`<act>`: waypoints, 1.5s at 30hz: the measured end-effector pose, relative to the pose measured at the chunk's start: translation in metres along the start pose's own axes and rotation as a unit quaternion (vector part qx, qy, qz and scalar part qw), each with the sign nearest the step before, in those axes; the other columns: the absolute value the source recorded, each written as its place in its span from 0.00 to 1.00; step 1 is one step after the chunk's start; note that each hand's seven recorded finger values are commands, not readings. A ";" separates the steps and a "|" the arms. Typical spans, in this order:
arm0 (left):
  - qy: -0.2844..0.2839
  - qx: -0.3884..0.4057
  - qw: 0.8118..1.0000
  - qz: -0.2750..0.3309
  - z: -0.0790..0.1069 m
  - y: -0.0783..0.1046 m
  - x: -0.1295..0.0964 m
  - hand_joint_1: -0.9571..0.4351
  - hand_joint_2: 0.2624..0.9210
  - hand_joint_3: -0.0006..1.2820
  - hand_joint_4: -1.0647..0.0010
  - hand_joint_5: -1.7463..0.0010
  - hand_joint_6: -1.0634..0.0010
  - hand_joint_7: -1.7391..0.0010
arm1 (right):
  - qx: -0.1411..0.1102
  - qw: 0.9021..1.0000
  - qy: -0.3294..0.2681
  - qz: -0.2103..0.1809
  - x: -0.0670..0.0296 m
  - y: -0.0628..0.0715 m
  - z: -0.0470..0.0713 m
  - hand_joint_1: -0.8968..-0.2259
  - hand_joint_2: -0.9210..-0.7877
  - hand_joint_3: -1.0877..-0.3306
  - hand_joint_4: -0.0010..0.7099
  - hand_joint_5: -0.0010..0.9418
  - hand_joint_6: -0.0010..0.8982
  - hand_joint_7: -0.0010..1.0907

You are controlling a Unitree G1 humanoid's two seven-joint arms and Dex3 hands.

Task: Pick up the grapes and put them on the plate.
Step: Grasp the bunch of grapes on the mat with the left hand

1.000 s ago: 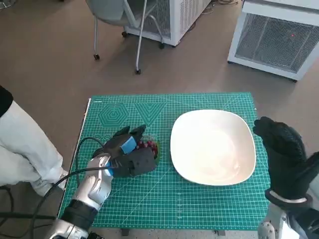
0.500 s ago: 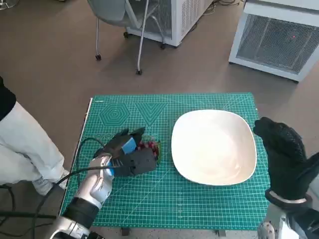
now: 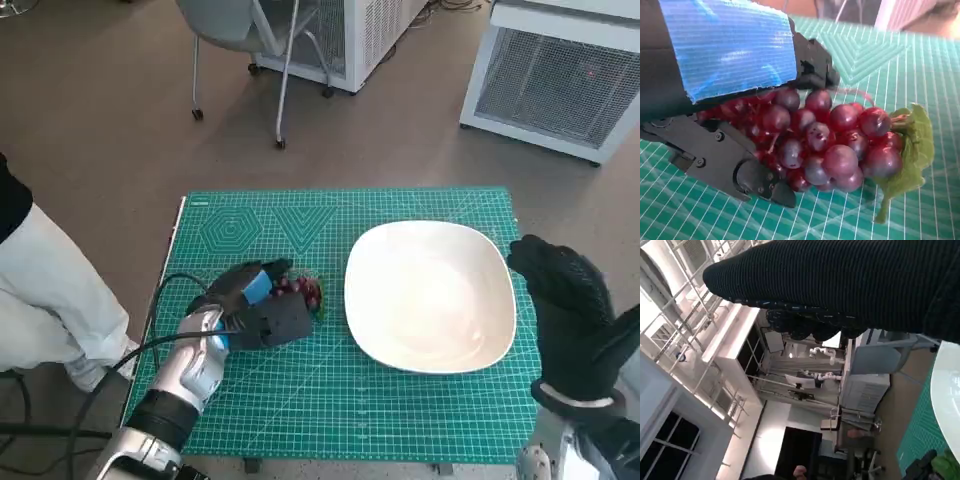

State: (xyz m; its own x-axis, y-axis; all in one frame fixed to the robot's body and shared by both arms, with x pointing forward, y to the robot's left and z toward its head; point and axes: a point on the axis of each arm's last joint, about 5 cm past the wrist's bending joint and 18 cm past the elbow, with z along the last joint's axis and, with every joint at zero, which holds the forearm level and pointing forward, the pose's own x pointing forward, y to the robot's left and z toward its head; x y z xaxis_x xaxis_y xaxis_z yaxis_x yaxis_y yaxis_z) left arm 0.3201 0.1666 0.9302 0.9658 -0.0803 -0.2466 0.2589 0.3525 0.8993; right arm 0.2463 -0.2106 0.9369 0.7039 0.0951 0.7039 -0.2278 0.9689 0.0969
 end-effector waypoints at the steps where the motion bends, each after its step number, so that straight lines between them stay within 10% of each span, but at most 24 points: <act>1: -0.003 0.003 1.000 0.005 0.000 0.000 0.000 0.69 0.82 0.21 0.41 0.22 0.32 0.50 | 0.000 1.000 0.000 0.000 0.0000 0.000 0.000 0.74 0.00 0.67 0.72 0.36 0.27 0.78; 16: -0.025 0.011 1.000 0.011 0.002 -0.002 0.000 0.69 0.99 0.07 0.38 0.25 0.39 0.41 | 0.000 1.000 0.000 -0.001 0.0001 0.000 0.000 0.74 0.00 0.67 0.71 0.37 0.27 0.78; 45: -0.025 -0.002 1.000 0.003 0.003 0.006 -0.001 0.69 1.00 0.06 0.35 0.29 0.41 0.37 | 0.001 1.000 -0.002 0.002 0.0021 0.000 0.000 0.74 0.00 0.67 0.71 0.38 0.27 0.78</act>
State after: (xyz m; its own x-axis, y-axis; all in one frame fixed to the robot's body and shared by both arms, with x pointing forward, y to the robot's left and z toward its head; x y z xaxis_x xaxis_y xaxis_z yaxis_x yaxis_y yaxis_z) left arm 0.3202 0.1659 0.9366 0.9670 -0.1245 -0.2223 0.2527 0.3575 0.8991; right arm 0.2476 -0.2103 0.9385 0.7003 0.0976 0.7071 -0.2314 0.9682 0.0955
